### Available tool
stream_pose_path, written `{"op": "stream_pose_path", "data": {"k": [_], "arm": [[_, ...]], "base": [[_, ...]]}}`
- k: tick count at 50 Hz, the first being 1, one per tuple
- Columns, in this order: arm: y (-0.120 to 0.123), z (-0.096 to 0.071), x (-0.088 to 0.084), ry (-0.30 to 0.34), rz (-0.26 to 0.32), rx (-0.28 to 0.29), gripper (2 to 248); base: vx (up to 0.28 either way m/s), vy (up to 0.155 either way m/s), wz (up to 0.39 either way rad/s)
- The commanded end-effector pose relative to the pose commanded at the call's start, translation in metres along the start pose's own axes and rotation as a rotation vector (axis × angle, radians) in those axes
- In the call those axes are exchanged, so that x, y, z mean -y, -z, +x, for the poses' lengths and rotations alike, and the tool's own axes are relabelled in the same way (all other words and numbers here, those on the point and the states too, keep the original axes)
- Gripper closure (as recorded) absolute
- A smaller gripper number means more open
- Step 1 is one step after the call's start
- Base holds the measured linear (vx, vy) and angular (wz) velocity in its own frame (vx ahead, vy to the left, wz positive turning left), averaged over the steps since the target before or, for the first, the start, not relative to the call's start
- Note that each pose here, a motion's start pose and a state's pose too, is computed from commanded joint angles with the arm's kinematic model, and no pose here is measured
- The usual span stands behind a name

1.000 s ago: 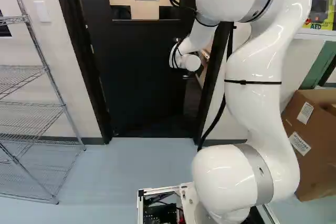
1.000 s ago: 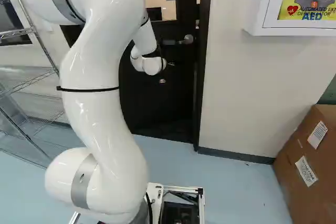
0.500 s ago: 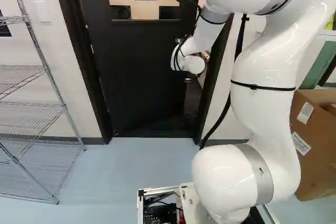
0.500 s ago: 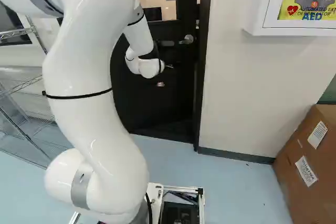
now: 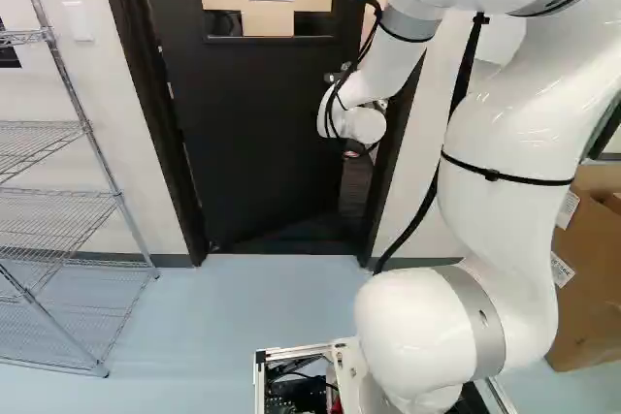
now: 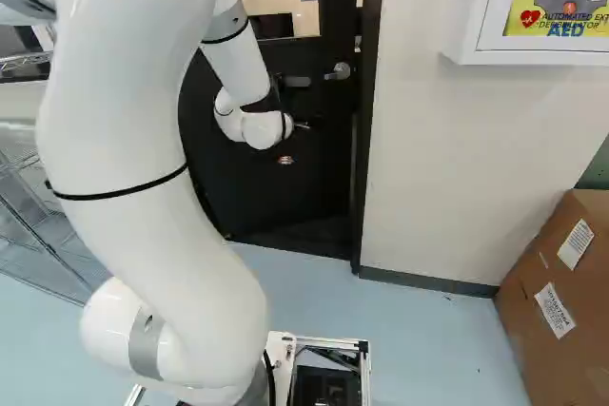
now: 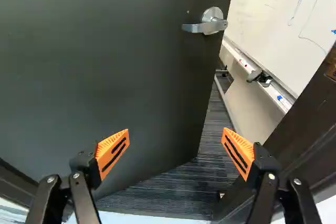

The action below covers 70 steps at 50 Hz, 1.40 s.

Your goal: Open the door and move inside

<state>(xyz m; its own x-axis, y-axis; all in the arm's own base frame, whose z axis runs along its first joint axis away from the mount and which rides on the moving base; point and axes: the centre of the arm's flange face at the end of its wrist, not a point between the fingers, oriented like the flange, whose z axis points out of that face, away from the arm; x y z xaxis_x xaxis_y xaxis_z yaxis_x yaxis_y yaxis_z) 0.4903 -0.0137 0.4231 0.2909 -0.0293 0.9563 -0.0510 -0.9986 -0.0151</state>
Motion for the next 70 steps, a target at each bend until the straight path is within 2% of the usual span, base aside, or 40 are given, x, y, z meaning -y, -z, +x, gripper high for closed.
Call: {"op": "stream_pose_path", "data": {"k": [50, 70], "arm": [[0.099, -0.031, 0.019, 0.058, 0.086, 0.010, 3], [0.109, -0.034, 0.022, 0.061, 0.096, 0.008, 3]], "base": [[0.000, 0.000, 0.000], [0.000, 0.000, 0.000]]}}
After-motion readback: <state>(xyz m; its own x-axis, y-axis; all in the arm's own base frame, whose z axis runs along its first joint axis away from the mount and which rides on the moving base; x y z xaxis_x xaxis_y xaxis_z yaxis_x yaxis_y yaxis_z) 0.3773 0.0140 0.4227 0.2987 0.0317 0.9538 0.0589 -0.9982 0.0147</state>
